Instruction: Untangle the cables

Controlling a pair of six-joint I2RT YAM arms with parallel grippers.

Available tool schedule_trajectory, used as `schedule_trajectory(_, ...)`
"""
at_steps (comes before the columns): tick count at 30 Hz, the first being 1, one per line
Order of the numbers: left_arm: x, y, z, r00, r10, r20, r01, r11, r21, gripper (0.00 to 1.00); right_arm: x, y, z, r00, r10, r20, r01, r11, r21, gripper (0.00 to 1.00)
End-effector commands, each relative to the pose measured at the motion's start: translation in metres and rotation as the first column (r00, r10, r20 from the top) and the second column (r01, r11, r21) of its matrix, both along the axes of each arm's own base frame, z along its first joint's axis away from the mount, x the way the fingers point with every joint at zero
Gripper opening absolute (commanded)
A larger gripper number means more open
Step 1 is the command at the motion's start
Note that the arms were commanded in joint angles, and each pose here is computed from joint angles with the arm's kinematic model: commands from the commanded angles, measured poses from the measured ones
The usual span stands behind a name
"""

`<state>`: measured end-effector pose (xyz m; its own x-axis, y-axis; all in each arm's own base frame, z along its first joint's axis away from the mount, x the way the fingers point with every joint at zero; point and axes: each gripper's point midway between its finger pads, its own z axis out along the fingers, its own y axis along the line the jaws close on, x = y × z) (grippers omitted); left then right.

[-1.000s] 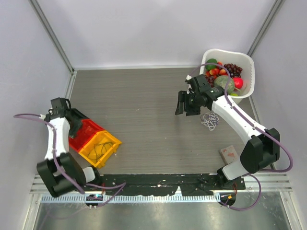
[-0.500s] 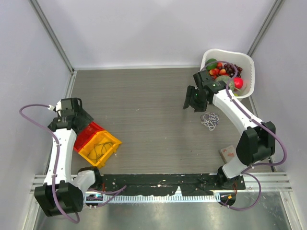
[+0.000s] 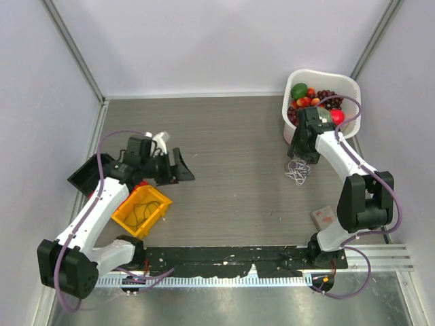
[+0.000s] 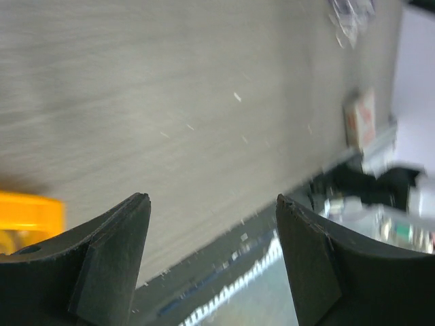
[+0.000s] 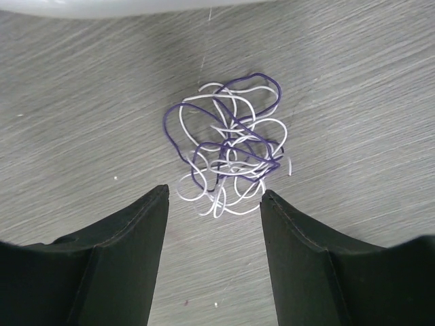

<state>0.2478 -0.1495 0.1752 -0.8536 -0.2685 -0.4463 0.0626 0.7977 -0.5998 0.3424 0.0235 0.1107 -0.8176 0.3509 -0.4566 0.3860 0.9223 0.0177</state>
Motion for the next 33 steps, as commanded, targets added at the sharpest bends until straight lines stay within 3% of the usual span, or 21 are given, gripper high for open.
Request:
schedule_trajectory(1, -0.036, -0.053, 0.024, 0.955, -0.284, 0.082, 0.291, 0.952, -0.099, 0.78, 0.012, -0.014, -0.014, 0.999, 0.025, 0.037, -0.022, 0.997, -0.07, 0.62)
schedule_trajectory(8, -0.047, -0.056, 0.031, 0.934, -0.351, 0.071, 0.354, 0.935, -0.029, 0.79, 0.007, 0.027, -0.063, 0.998, 0.059, -0.002, -0.059, 0.993, 0.107, 0.61)
schedule_trajectory(13, -0.043, -0.068, 0.029, 0.944, -0.326, 0.054, 0.33, 0.94, -0.086, 0.76, -0.015, 0.09, -0.068, 0.981, 0.189, -0.031, -0.183, 0.973, 0.14, 0.59)
schedule_trajectory(19, -0.033, -0.082, 0.011, 0.956, -0.293, 0.003, 0.291, 0.948, -0.128, 0.72, -0.073, 0.214, -0.025, 0.931, 0.356, 0.079, -0.362, 0.881, 0.304, 0.59)
schedule_trajectory(21, -0.03, -0.088, 0.005, 0.958, -0.287, -0.021, 0.281, 0.949, -0.143, 0.71, -0.102, 0.244, -0.004, 0.892, 0.428, 0.145, -0.448, 0.798, 0.403, 0.59)
schedule_trajectory(26, -0.031, -0.117, 0.001, 0.94, -0.336, -0.06, 0.325, 0.935, -0.14, 0.69, -0.1, 0.193, 0.011, 0.912, 0.37, 0.178, -0.408, 0.866, 0.291, 0.62)
schedule_trajectory(33, -0.03, -0.157, 0.008, 0.914, -0.4, -0.069, 0.389, 0.912, -0.131, 0.69, -0.052, 0.075, 0.012, 0.986, 0.055, 0.159, -0.101, 0.949, 0.3, 0.63)
